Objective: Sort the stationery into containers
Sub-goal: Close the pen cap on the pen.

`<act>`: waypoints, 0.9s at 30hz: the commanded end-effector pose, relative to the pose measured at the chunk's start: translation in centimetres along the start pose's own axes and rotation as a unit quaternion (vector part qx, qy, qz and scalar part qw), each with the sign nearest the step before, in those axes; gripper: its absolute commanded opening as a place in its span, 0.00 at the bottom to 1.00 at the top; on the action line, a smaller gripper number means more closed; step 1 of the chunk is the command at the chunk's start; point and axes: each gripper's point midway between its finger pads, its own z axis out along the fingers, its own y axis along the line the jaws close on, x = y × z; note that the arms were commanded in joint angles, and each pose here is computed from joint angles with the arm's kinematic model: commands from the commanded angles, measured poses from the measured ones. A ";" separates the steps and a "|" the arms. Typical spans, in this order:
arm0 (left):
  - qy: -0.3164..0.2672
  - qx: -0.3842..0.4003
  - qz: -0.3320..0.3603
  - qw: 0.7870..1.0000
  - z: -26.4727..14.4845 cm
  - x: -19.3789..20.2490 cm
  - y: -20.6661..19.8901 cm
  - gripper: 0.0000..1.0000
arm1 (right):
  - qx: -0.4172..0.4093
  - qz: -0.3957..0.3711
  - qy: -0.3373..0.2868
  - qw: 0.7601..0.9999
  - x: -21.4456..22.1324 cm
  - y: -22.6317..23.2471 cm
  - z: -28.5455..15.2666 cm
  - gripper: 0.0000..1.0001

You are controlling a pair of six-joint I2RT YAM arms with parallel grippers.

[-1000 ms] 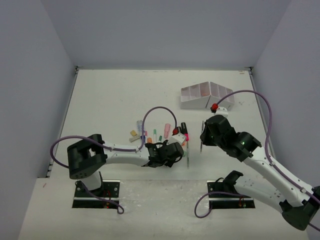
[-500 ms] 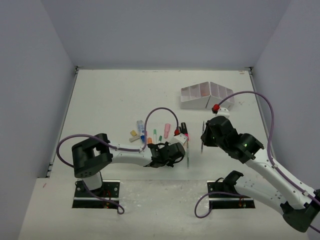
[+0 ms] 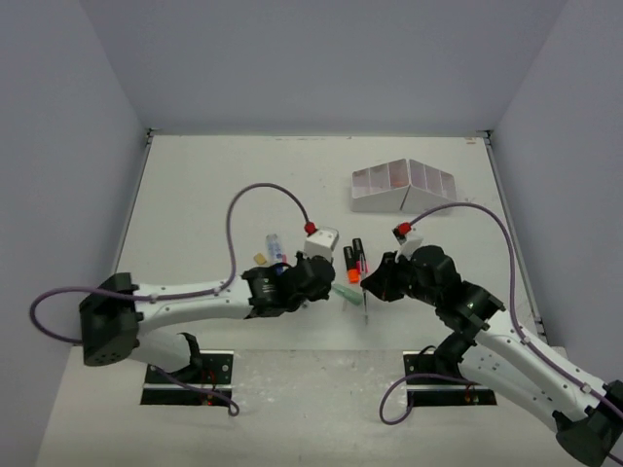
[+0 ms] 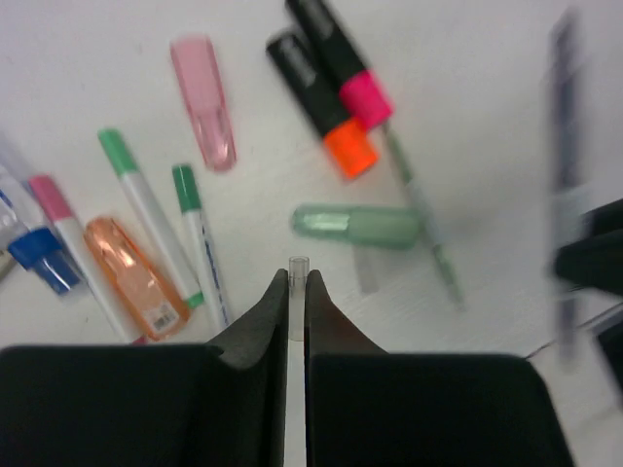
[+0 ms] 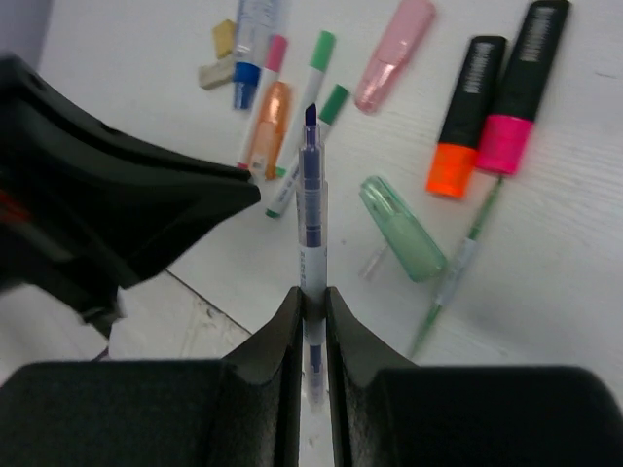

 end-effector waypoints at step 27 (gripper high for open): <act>-0.369 0.413 -0.208 0.806 -15.8 -18.6 -2.8 0.00 | -0.354 -0.050 -0.082 0.930 -3.7 13.0 -4.9 0.00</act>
